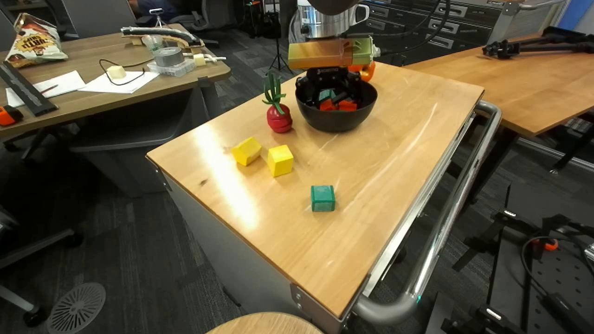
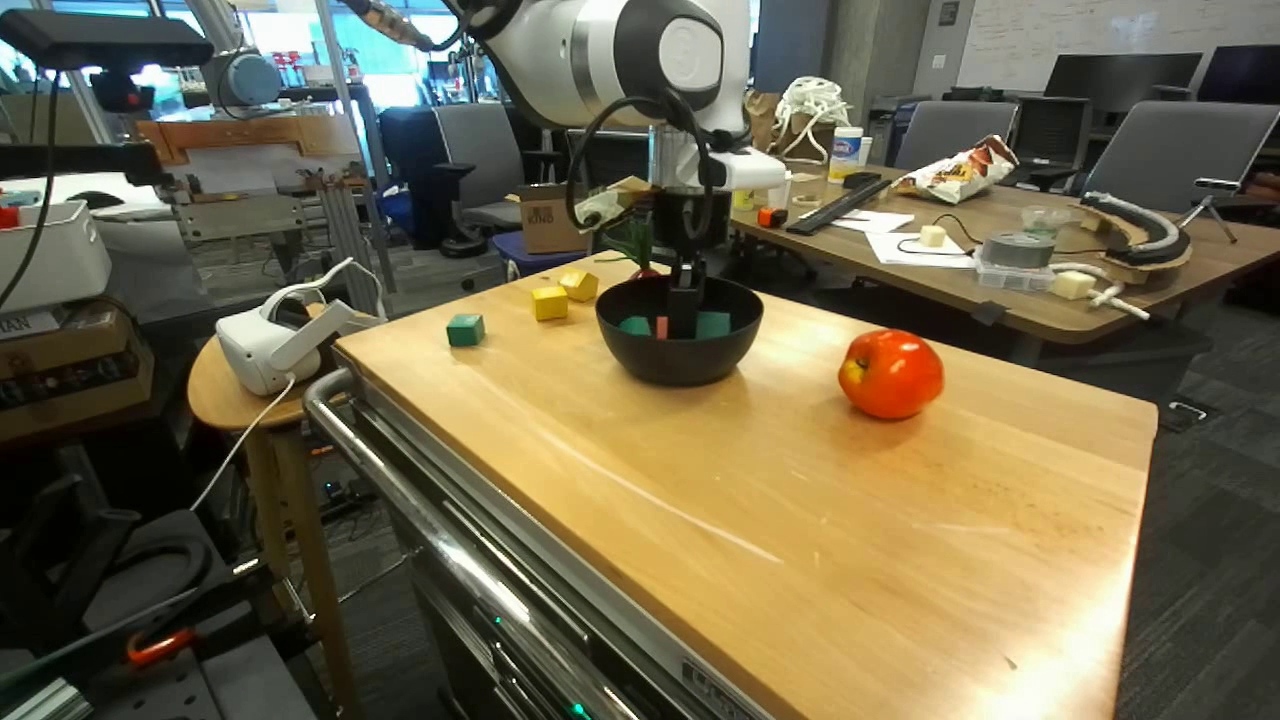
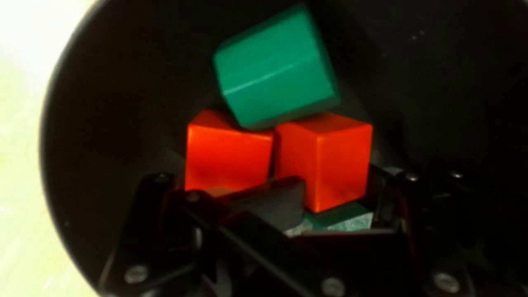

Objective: Remove the blocks from the black bowl

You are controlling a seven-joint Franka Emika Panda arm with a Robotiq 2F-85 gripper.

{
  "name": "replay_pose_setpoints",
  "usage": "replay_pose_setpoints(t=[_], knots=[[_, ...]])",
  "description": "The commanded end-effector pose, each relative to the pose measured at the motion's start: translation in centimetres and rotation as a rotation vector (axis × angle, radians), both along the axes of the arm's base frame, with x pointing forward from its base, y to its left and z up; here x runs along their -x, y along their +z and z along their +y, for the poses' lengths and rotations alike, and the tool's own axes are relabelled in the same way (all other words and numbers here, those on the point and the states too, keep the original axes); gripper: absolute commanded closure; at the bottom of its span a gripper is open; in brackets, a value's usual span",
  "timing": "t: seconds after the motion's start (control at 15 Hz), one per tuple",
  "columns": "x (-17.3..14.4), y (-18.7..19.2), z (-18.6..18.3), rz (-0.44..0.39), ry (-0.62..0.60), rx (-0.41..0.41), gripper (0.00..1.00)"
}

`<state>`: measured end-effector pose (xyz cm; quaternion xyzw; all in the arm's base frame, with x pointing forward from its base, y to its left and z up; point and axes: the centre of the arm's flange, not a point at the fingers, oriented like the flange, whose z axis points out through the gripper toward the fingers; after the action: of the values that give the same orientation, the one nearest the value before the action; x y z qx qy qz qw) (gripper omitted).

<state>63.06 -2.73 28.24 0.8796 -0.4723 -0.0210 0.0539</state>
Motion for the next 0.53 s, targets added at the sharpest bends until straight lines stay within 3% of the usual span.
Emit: replay_pose_setpoints(t=[0.0, 0.47], knots=[[0.4, 1.9, -0.5, -0.073, 0.0, 0.013, 0.89], [4.4, 13.2, -2.2, -0.195, 0.049, -0.039, 0.89]])
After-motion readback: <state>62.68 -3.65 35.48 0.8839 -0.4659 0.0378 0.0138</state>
